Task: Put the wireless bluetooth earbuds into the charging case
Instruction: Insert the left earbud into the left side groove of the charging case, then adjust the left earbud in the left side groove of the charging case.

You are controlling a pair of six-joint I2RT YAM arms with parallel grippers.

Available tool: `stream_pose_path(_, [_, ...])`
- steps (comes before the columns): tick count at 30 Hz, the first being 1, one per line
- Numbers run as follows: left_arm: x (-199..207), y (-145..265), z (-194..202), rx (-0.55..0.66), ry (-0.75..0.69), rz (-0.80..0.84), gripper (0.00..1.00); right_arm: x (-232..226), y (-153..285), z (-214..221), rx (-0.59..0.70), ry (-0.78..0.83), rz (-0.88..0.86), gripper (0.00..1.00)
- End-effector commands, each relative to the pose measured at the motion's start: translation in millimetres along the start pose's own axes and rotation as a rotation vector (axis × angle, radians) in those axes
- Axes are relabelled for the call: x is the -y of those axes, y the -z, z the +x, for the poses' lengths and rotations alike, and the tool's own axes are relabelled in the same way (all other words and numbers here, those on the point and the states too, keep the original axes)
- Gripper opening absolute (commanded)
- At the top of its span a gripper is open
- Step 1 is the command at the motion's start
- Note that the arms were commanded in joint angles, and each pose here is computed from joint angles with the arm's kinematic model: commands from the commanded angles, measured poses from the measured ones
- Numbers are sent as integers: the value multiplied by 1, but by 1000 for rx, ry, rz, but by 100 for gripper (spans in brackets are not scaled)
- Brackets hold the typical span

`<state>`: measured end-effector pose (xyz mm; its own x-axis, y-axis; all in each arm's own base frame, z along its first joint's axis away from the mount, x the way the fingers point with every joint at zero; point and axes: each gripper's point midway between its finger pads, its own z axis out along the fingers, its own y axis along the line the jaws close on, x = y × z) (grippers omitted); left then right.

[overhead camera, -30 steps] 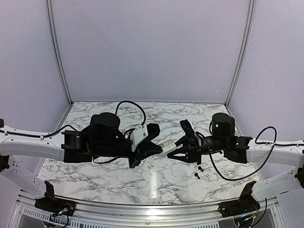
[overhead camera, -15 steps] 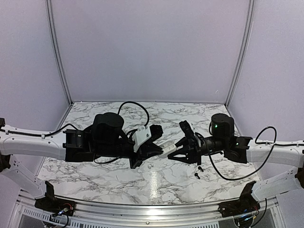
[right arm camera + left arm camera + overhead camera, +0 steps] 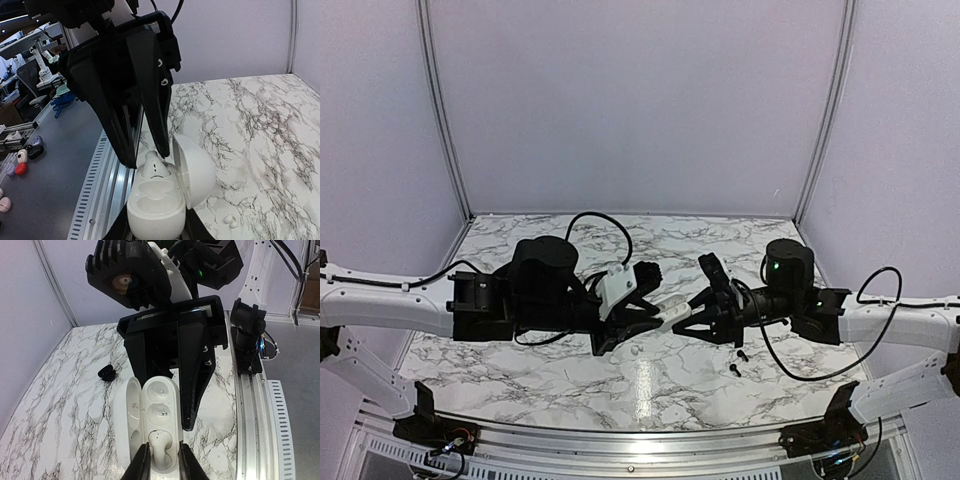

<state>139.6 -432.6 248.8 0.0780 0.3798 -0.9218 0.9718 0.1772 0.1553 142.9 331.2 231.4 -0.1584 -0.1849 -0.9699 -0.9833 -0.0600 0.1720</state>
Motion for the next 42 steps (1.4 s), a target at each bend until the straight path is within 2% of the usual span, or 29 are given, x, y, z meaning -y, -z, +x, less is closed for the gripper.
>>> stream_pose_path(1, [2,14,-15,23,-8,2,22,-3,2,-18,52,63,1,0])
stream_pose_path(6, [0,19,-17,25,-7,-14,22,-3,2,-17,52,61,1,0])
stream_pose_path(14, [-1,20,-17,24,-8,-16,8,-3,0,-18,55,59,-4,0])
stream_pose_path(42, [-13,-4,3,-85,-8,-73,5,-11,0,-23,63,72,-43,0])
